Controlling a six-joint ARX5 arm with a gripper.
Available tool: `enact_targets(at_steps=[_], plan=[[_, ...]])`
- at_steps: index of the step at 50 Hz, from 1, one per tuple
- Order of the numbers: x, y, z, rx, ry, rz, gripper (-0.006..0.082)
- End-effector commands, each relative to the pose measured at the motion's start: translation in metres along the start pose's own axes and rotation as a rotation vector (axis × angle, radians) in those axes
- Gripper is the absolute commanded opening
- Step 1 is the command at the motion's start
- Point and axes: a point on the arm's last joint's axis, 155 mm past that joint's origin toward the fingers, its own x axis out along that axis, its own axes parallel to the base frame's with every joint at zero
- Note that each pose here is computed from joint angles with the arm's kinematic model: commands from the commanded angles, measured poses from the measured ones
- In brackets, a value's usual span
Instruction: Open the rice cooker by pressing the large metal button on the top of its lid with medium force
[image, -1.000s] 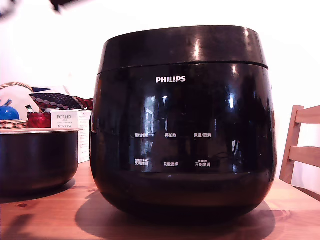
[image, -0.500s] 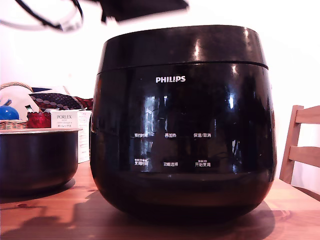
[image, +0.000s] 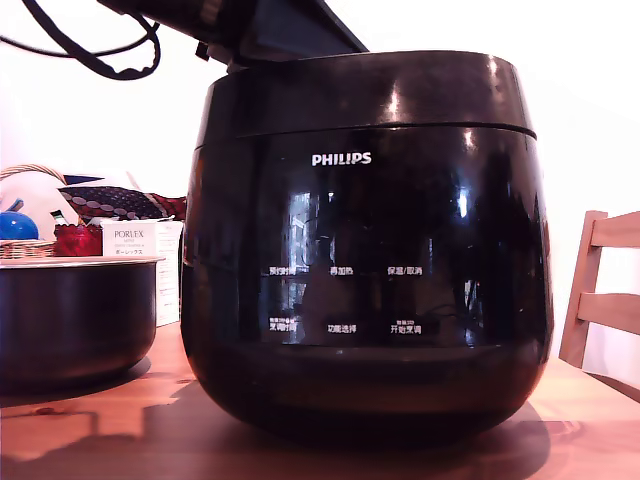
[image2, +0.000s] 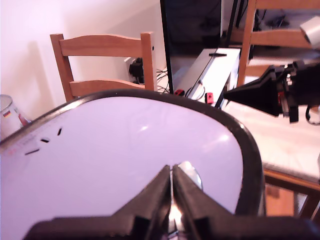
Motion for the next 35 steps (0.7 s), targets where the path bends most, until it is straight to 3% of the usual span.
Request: enact_targets(at_steps=[1, 23, 35], plan=[[0.004, -0.006, -0.039, -0.017, 0.113, -0.017, -0.0021], [0.010, -0.009, -0.096, -0.054, 0.304, -0.030, -0.0021], [0.006, -0.013, -0.111, -0.056, 0.365, -0.045, -0.0021]])
